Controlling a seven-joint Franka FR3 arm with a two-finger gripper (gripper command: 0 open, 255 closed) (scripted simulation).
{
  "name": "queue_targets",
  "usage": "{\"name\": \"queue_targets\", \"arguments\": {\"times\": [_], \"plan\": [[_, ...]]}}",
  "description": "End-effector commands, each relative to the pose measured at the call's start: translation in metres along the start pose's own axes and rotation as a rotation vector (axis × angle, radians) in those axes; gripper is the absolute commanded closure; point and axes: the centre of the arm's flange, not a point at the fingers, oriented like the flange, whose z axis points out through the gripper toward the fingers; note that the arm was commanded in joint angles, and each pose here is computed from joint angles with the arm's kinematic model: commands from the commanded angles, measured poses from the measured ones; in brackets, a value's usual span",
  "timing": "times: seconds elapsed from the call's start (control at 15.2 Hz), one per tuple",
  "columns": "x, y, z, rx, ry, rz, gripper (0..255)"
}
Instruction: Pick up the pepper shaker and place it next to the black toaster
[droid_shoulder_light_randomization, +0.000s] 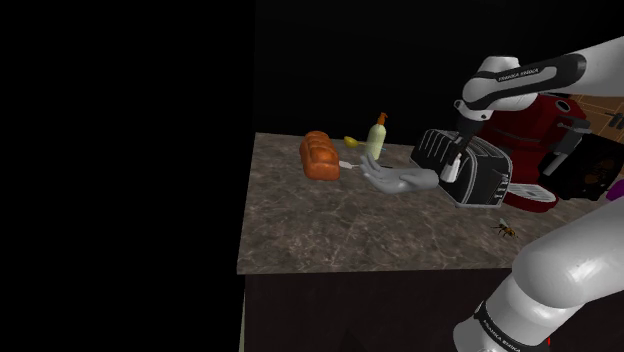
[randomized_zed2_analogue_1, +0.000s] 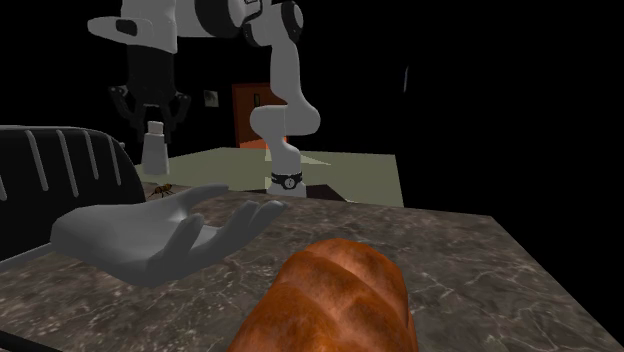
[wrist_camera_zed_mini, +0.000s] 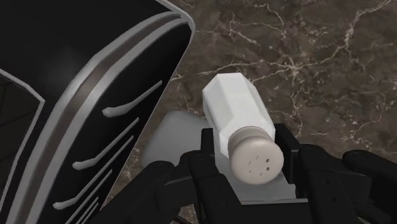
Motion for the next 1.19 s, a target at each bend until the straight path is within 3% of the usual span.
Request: {"name": "queue_targets", "arguments": {"times": [0.0, 1.12], "plan": [[-0.001, 0.0, 0.011, 0.0, 0.001, 0.0, 255], [-0.002, -0.009, 0.1, 0.0, 0.001, 0.0, 255]]}}
